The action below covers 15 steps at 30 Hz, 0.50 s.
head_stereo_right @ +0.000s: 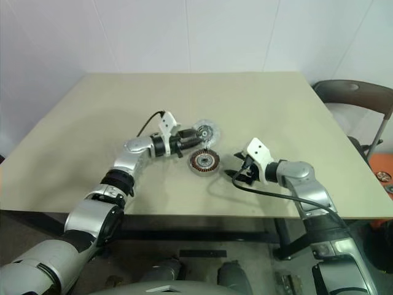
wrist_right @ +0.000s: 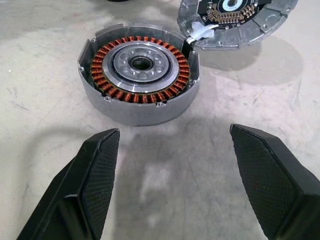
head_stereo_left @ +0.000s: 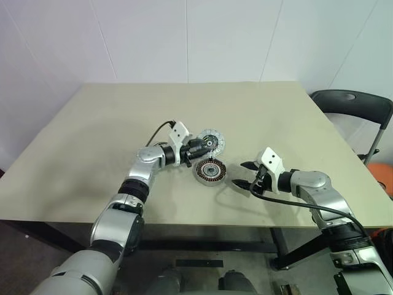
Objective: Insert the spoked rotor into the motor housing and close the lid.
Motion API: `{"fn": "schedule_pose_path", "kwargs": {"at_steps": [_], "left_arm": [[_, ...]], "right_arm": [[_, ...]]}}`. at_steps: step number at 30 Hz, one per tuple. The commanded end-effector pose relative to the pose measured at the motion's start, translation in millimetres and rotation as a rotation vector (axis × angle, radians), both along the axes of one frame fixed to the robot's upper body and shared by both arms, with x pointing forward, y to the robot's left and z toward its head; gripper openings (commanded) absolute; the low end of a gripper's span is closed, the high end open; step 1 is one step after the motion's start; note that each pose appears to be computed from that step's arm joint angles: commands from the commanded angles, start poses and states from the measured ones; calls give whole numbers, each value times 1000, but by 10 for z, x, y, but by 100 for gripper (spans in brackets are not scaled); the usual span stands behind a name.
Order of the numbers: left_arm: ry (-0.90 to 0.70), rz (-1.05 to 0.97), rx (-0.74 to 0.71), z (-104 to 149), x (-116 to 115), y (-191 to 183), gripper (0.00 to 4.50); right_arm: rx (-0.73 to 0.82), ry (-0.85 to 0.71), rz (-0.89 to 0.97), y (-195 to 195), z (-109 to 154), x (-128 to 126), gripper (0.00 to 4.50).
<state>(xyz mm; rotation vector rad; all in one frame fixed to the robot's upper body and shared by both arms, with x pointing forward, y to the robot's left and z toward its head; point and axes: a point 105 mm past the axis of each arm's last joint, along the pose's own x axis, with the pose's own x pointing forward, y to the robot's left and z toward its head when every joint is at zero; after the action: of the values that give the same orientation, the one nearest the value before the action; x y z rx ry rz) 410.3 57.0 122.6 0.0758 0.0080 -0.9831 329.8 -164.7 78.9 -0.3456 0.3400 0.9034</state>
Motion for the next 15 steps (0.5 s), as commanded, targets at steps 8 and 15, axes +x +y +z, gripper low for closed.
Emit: {"fn": "schedule_pose_path", "kwargs": {"at_steps": [8, 15], "left_arm": [[3, 291, -110, 188, -218, 831, 48], [177, 593, -209, -31, -381, 1419, 257]], "right_arm": [[3, -38, 38, 82, 71, 19, 372], [-4, -36, 66, 133, 50, 44, 372]]}}
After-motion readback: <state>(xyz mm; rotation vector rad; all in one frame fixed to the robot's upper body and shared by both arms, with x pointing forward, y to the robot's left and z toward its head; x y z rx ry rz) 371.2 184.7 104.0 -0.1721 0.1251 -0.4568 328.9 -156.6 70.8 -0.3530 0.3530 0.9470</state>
